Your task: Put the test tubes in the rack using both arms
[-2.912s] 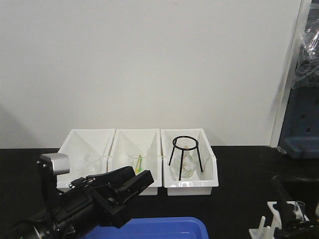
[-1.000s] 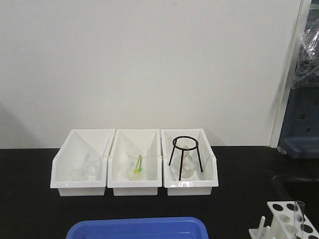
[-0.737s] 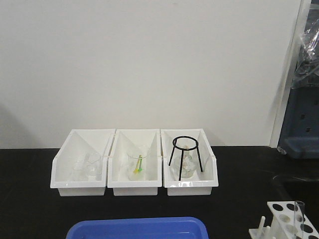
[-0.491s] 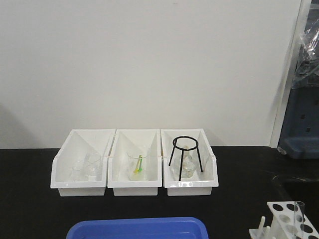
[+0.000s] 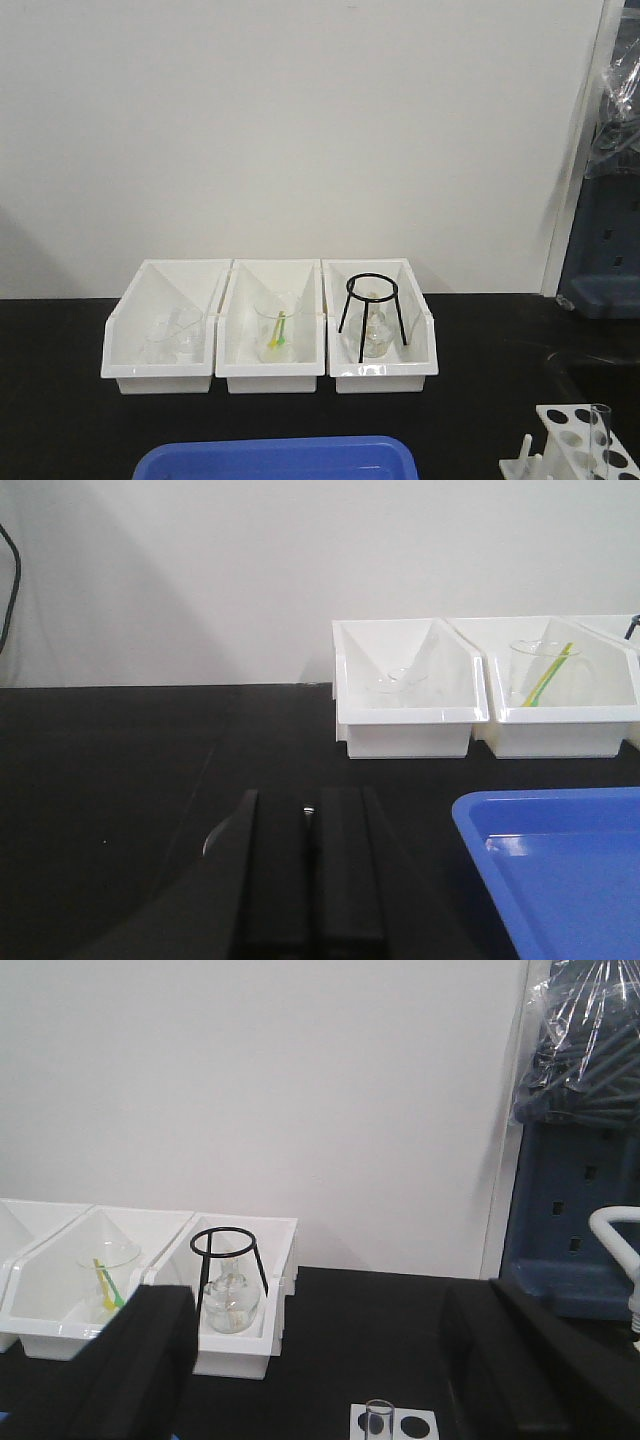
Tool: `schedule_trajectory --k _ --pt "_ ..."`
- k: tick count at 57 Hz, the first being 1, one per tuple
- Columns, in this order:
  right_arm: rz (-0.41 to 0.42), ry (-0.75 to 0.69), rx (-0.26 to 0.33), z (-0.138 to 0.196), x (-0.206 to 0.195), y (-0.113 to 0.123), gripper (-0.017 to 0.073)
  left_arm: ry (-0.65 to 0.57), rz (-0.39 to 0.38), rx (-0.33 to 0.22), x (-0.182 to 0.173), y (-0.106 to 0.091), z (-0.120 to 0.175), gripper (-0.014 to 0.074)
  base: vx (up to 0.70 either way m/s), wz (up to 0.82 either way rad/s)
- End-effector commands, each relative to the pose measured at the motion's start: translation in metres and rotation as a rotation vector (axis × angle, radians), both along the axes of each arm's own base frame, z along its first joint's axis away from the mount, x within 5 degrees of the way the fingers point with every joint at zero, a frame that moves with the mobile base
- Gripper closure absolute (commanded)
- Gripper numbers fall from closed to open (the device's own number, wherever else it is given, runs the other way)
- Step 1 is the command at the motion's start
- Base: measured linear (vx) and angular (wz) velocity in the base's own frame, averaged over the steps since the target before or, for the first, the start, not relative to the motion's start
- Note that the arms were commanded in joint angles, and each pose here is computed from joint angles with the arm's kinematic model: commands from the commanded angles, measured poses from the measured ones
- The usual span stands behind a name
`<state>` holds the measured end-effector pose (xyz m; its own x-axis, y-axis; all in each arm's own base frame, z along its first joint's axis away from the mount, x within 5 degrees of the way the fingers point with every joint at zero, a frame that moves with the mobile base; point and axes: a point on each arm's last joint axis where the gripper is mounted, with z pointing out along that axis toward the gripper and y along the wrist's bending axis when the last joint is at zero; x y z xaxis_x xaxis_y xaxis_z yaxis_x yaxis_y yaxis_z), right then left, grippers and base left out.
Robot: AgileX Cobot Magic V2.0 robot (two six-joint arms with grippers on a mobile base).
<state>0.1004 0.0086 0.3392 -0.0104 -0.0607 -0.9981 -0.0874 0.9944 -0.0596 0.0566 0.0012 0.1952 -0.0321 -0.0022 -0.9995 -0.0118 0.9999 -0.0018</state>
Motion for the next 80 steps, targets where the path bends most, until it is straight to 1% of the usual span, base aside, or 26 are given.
schedule_trajectory --k 1,22,28,32,36,41,44,47,52,57,60,66,69,80 --pt "-0.014 -0.114 -0.004 0.019 -0.002 -0.001 0.0009 -0.113 -0.008 0.000 -0.002 -0.001 0.016 0.0598 0.00 0.00" --pt "-0.014 -0.113 -0.005 0.019 -0.002 -0.001 0.0009 -0.113 -0.008 0.000 -0.002 -0.001 0.016 0.0598 0.00 0.00" --pt "-0.015 -0.107 -0.015 0.011 -0.003 -0.002 0.0011 -0.113 -0.008 0.000 -0.002 -0.001 0.016 0.0598 0.00 0.00" --pt "-0.018 -0.112 -0.018 0.000 -0.010 -0.002 0.0024 -0.113 -0.008 0.000 -0.002 -0.001 0.016 0.0598 0.00 0.00" --pt "-0.020 -0.131 -0.013 -0.012 -0.017 -0.003 0.0063 -0.113 -0.008 0.000 -0.002 -0.001 0.016 0.0598 0.00 0.00" --pt "-0.019 -0.151 0.026 -0.029 -0.028 -0.004 0.0137 -0.113 -0.008 0.000 -0.002 -0.001 0.016 0.0598 0.00 0.00" --pt "-0.017 -0.146 0.054 -0.044 -0.032 -0.004 0.0198 -0.113 -0.008 0.000 -0.002 -0.001 0.016 0.0598 0.00 0.00" --pt "-0.016 -0.142 0.070 -0.058 -0.036 -0.004 0.0277 -0.113 -0.008 0.000 -0.002 -0.001 0.016 0.0598 0.00 0.00" --pt "-0.016 -0.131 0.072 -0.080 -0.041 -0.005 0.0387 -0.113 -0.008 0.000 -0.002 -0.001 0.016 0.0598 0.00 0.00" --pt "-0.017 -0.119 0.071 -0.106 -0.045 -0.005 0.0524 -0.113 -0.008 0.000 -0.002 -0.001 0.016 0.0598 0.00 0.00" --pt "-0.016 -0.127 0.071 -0.116 -0.047 -0.005 0.0576 -0.113 -0.008 0.000 -0.002 -0.001 0.016 0.0598 0.00 0.00" --pt "-0.013 -0.140 0.075 -0.135 -0.044 -0.005 0.0573 -0.115 -0.008 0.000 -0.002 -0.001 0.016 0.0598 0.00 0.00" --pt "-0.014 -0.115 0.081 -0.136 -0.044 -0.005 0.0573 -0.115 -0.008 0.000 -0.002 -0.001 0.016 0.0598 0.00 0.00" --pt "-0.015 -0.108 0.080 -0.137 -0.044 -0.005 0.0571 -0.116 -0.008 0.000 -0.002 -0.001 0.016 0.0598 0.00 0.00"
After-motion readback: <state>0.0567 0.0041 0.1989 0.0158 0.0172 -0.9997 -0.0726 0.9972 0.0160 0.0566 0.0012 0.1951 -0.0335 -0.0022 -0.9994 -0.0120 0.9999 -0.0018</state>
